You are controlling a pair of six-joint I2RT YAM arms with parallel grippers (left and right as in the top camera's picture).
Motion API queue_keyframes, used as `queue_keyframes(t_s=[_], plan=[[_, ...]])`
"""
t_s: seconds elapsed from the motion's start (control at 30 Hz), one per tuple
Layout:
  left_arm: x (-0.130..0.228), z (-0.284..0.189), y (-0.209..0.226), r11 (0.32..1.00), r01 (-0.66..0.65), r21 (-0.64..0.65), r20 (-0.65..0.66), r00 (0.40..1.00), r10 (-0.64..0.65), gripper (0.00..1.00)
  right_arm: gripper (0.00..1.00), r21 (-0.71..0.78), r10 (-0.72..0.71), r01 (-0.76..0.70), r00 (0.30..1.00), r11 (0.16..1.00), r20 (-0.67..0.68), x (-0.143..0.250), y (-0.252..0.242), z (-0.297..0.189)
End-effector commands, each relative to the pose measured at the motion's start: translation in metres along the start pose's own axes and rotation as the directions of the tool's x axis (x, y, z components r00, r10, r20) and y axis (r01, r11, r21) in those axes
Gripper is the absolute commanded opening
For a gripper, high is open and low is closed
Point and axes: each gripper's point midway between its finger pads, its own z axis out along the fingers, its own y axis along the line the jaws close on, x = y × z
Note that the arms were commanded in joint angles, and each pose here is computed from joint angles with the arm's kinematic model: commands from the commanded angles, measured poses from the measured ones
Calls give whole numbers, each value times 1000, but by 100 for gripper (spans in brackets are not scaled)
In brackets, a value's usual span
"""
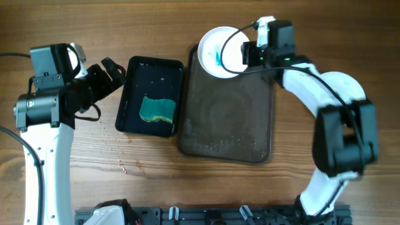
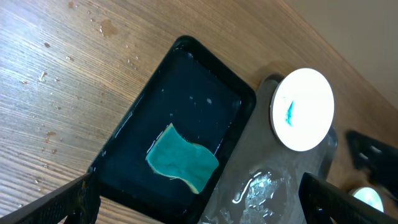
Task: Clean dirty plates on tray and stack at the side
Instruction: 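Grip the last plate with right gripper and pull it to tray center, then grasp the green-yellow sponge in the black tray with left gripper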
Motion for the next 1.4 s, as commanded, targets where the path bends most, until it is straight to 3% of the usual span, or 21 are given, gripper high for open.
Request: queue_keyframes(t_s=[0.0,0.07,0.1,0.13,0.17,0.2,0.4,0.53,0.7,0.77,0.83,0.93,1.0,1.03,1.07,1.13,1.2,1.27,1.37], plan=[[-4,-4,-2,1000,-5,12,13,1000,5,100,68,-13,48,-49,998,999,-49,31,-3,37],[-4,-4,-2,1000,-5,12,13,1000,5,100,68,31,120,-117,990,993,-78,48,-14,51],[-4,-4,-2,1000,-5,12,13,1000,5,100,60,39,148,-145,984,989,-102,59,-16,56],[-4,-4,-2,1000,-5,12,13,1000,5,100,40,41,163,-159,980,986,-117,65,-16,59],[-4,-4,-2,1000,-5,12,13,1000,5,100,13,34,178,-175,975,984,-135,70,-14,60],[-4,-4,-2,1000,-5,12,13,1000,5,100,4,17,191,-190,971,982,-145,71,-11,59],[-4,-4,-2,1000,-5,12,13,1000,5,100,4,-107,232,-238,971,965,-64,-5,22,-31],[-4,-4,-2,1000,-5,12,13,1000,5,100,4,-16,229,-229,973,973,-41,-24,17,-123],[-4,-4,-2,1000,-5,12,13,1000,5,100,4,88,272,-257,913,962,-306,46,15,-165],[-4,-4,-2,1000,-5,12,13,1000,5,100,4,165,361,-321,828,933,-429,95,12,-160],[-4,-4,-2,1000,-5,12,13,1000,5,100,4,190,507,-485,692,854,-513,143,28,-147],[-4,-4,-3,1000,-5,12,14,1000,4,100,4,186,658,-676,555,713,-509,174,49,-124],[-4,-4,-3,1000,-5,12,14,1000,4,100,4,212,711,-716,519,665,-476,182,48,-117],[-4,-4,-3,1000,-5,12,14,1000,4,100,20,221,725,-727,506,650,-467,185,47,-116],[0,-4,-6,999,5,32,-8,1000,-5,100,33,215,721,-725,512,654,-466,184,47,-115],[18,-5,-13,997,19,77,-88,996,-12,100,34,171,681,-697,565,696,-466,177,48,-117],[23,-1,-12,997,22,73,-118,993,-13,100,34,43,533,-579,716,814,-451,157,50,-122],[35,7,-15,998,4,67,-166,986,7,100,31,-114,290,-354,880,928,-376,131,53,-135],[62,29,-21,993,-110,48,-253,960,118,95,31,-206,79,-139,958,969,-274,112,56,-154]])
